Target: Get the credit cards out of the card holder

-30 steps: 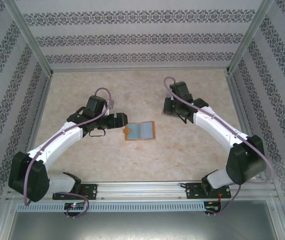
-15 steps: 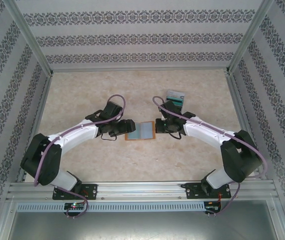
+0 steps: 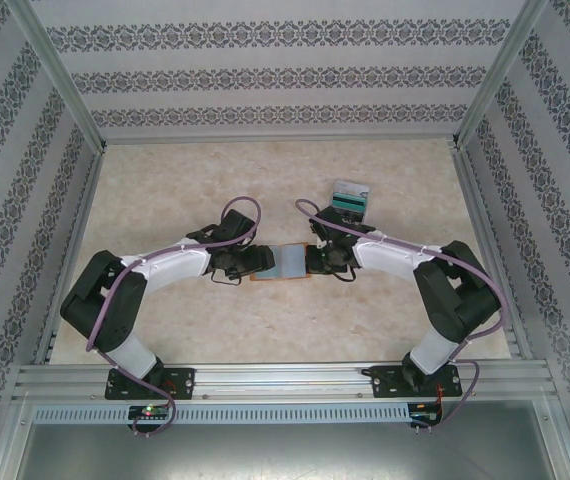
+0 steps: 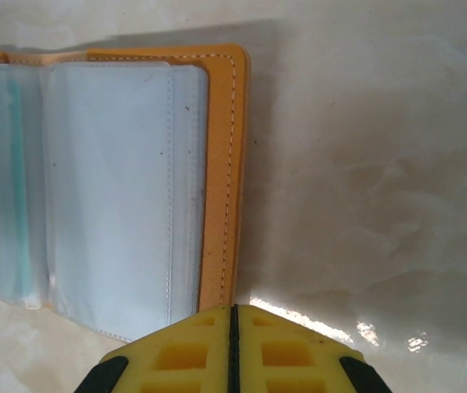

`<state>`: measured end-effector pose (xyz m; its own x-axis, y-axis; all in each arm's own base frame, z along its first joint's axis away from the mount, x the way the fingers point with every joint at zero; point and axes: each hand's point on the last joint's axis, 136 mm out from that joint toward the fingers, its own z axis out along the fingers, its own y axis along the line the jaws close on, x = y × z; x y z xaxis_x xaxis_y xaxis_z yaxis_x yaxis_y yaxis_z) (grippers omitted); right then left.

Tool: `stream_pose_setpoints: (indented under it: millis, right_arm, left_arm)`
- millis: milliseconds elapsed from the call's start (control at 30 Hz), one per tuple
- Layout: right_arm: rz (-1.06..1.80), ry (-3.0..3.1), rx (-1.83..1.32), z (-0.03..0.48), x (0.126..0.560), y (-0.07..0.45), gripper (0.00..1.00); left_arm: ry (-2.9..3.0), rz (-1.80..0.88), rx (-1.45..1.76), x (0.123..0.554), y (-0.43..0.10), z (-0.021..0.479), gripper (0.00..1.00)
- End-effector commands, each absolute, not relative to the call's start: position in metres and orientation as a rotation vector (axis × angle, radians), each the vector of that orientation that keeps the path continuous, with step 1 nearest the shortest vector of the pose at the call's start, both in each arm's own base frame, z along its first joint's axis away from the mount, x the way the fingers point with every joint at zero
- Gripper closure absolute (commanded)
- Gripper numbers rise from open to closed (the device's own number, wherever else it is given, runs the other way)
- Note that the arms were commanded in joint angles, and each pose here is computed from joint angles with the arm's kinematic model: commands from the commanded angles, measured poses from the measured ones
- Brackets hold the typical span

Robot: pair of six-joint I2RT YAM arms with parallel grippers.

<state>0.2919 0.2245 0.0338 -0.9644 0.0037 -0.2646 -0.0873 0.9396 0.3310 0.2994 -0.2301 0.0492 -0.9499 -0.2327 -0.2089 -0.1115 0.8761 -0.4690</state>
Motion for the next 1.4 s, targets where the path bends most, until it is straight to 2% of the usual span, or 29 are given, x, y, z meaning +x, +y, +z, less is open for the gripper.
stream_pose_setpoints:
  millis: [0, 700, 867, 1100, 1167, 1300, 1367]
  right_arm:
    - [0.529, 2.806, -0.070, 0.037, 0.302, 0.238, 1.00]
    - [0.489, 2.869, -0.048, 0.008, 0.296, 0.242, 1.00]
    - [0.491, 2.875, -0.047, 0.006, 0.294, 0.244, 1.00]
    - [0.490, 2.883, -0.045, 0.005, 0.294, 0.245, 1.00]
    - [0.489, 2.884, -0.046, 0.005, 0.294, 0.245, 1.00]
    - [0.488, 2.883, -0.046, 0.005, 0.294, 0.245, 1.00]
    - [0.489, 2.884, -0.046, 0.005, 0.294, 0.244, 1.00]
  left_arm:
    - [2.756, -0.700, -0.248, 0.308, -0.240, 0.051, 0.39]
    - [2.803, -0.799, -0.146, 0.310, -0.262, 0.041, 0.43]
    - [2.787, -0.878, -0.127, 0.310, -0.271, 0.047, 0.46]
    - [2.756, -0.938, -0.082, 0.312, -0.282, 0.060, 0.45]
    - [2.754, -0.939, -0.075, 0.312, -0.284, 0.061, 0.39]
    - [2.759, -0.928, -0.063, 0.312, -0.284, 0.061, 0.17]
    - [2.757, -0.925, -0.060, 0.312, -0.284, 0.061, 0.12]
